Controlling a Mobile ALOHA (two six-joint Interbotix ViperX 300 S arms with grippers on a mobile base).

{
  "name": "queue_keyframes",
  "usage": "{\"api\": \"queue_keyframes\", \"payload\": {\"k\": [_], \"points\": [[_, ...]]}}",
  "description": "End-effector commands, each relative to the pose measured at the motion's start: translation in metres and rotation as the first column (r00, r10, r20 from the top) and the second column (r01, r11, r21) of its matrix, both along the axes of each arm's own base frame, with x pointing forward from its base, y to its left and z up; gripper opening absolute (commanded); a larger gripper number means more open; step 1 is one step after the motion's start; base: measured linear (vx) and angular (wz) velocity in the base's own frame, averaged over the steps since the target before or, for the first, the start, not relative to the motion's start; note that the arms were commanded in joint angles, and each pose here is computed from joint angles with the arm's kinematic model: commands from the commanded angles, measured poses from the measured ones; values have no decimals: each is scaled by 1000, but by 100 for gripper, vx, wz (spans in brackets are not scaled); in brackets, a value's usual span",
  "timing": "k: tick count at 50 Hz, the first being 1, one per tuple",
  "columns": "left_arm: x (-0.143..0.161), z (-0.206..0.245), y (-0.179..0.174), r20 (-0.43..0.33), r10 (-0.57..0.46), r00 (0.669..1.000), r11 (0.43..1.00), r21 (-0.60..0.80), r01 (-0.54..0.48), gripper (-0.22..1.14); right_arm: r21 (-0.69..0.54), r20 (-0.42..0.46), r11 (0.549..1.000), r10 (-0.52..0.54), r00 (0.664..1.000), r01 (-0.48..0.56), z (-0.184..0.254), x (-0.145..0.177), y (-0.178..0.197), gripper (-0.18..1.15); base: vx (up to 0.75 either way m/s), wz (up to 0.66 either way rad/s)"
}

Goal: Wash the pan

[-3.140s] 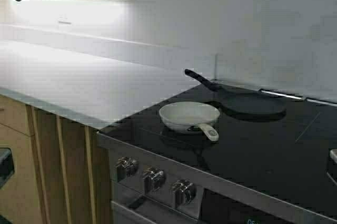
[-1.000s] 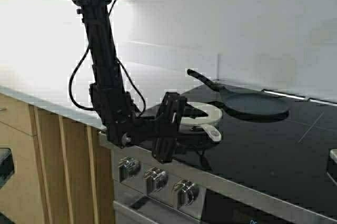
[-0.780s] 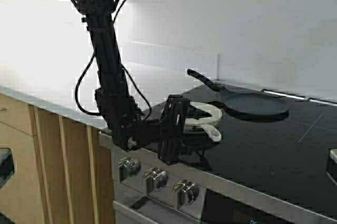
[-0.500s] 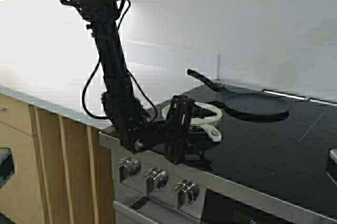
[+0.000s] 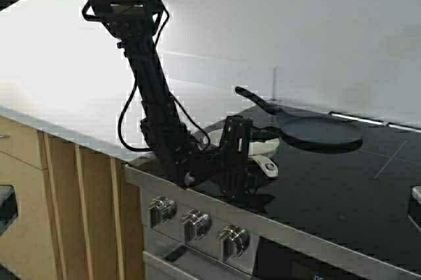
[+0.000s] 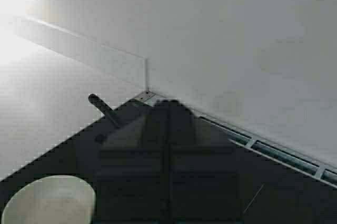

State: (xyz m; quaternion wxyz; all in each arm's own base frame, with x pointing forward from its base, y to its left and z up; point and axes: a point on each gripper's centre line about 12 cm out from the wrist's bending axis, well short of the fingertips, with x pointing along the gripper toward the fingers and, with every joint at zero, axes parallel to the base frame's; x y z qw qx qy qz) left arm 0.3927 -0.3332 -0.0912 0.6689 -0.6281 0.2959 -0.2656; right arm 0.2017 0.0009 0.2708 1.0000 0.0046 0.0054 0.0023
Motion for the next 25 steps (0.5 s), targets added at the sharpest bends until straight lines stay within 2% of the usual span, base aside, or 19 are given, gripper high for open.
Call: {"api": "queue_keyframes", "payload": {"k": [1,9,13,17,21,23,25], "points": [[6,15,-11,31,-8,999,1000,-23,9,93,3,11,1000,0,1000,0,5,2,0,7,0,0],[7,12,-11,28,-8,1000,1000,-24,9,90,3,9,1000,0,1000,0,4,2,0,7,0,0],[6,11,-11,25,-8,1000,1000,-25,9,77,3,9,1000,1,1000,-1,4,2,0,7,0,0],[6,11,-10,24,-4,1000,1000,-26,5,49,3,8,1000,0,1000,0,4,2,0,7,0,0],[7,13,-9,20,7,1000,1000,-28,-7,9,3,11,1000,1,1000,-1,5,2,0,7,0,0],[8,14,-8,19,17,1000,999,-32,-17,-7,3,9,1000,0,1000,0,4,2,0,7,0,0],[8,14,-7,13,29,999,999,-34,-29,-13,3,11,1000,1,1000,-1,5,2,0,7,0,0]]}}
